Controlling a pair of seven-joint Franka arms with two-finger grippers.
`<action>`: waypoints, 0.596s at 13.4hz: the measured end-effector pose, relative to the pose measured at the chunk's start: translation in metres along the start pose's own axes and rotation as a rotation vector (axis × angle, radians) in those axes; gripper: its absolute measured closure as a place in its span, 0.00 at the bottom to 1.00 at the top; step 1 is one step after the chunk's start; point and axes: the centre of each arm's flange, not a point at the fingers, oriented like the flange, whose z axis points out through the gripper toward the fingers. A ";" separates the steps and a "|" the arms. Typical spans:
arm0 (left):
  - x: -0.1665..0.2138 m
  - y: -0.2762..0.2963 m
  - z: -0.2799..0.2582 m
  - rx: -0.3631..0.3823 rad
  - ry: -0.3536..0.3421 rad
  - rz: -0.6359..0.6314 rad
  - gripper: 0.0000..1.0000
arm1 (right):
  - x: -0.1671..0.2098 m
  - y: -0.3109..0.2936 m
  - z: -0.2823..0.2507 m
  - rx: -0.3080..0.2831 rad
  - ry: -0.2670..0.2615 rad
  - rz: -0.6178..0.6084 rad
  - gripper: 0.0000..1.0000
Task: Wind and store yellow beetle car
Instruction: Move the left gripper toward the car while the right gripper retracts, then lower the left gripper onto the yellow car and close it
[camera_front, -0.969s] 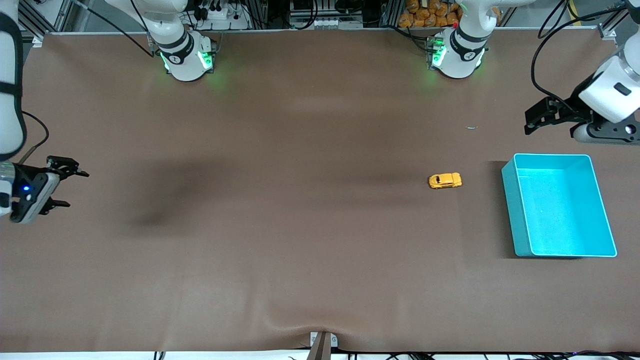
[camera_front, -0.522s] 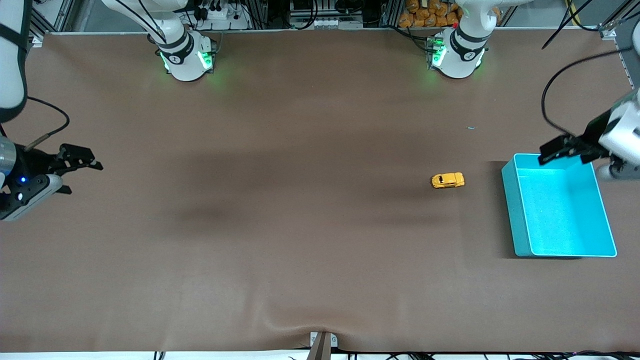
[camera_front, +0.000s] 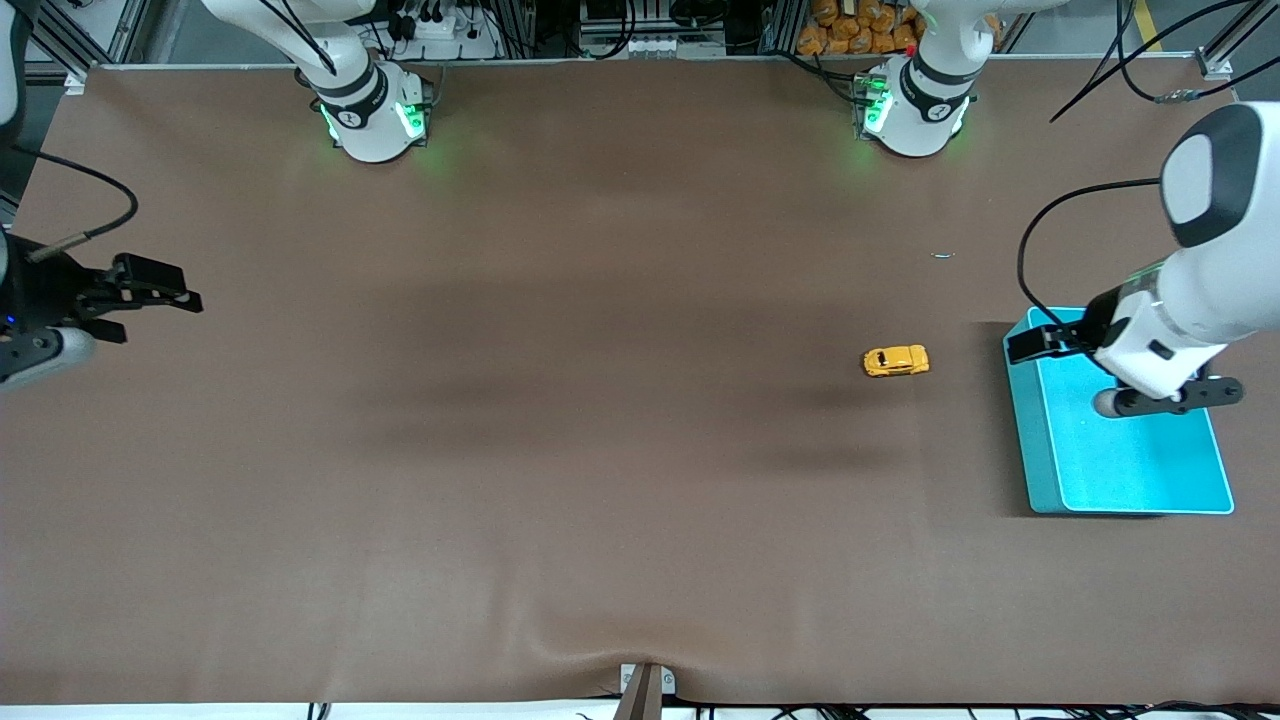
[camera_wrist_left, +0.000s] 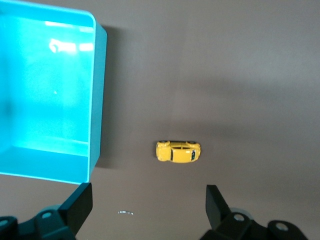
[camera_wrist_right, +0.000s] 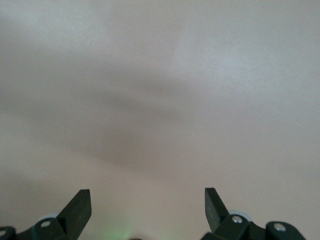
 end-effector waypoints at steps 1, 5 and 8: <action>-0.003 0.006 0.010 0.001 -0.022 -0.017 0.00 | -0.004 0.002 -0.005 -0.022 0.004 0.041 0.00; -0.030 0.046 0.071 0.039 -0.139 -0.099 0.00 | -0.019 0.001 -0.025 -0.060 0.025 0.146 0.00; -0.042 0.058 0.114 0.031 -0.158 -0.260 0.00 | -0.020 0.002 -0.024 -0.061 0.046 0.199 0.00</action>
